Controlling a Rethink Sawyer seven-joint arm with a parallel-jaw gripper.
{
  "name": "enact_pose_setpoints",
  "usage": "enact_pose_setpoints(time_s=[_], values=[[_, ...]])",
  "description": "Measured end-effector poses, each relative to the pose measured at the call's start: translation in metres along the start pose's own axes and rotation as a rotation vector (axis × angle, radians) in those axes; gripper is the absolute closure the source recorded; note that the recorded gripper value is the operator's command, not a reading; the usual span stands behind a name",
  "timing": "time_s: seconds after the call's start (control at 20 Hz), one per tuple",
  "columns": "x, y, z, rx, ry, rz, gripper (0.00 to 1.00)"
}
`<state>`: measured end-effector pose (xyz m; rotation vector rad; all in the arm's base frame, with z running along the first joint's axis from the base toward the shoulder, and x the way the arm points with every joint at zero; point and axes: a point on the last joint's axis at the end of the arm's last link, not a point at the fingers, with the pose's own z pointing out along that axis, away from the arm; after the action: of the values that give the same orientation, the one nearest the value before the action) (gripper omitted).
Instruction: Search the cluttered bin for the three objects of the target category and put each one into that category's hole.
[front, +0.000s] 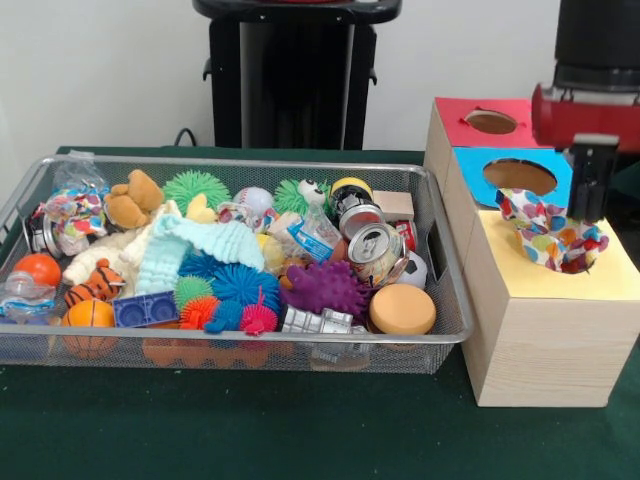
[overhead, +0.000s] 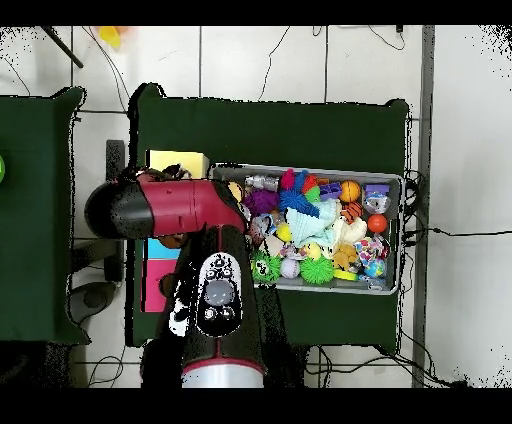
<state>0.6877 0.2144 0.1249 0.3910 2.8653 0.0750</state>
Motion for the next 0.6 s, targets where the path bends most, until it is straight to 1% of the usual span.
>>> enact_pose_setpoints(time_s=[0.2, 0.35, 0.5, 0.6], values=[[-0.009, 0.003, -0.021, -0.007, -0.014, 0.005, 1.0], [-0.018, 0.005, -0.039, -0.018, -0.038, 0.011, 1.0], [-0.019, 0.003, -0.047, -0.02, -0.045, 0.014, 1.0], [-0.017, -0.001, -0.048, -0.017, -0.04, 0.018, 1.0]])
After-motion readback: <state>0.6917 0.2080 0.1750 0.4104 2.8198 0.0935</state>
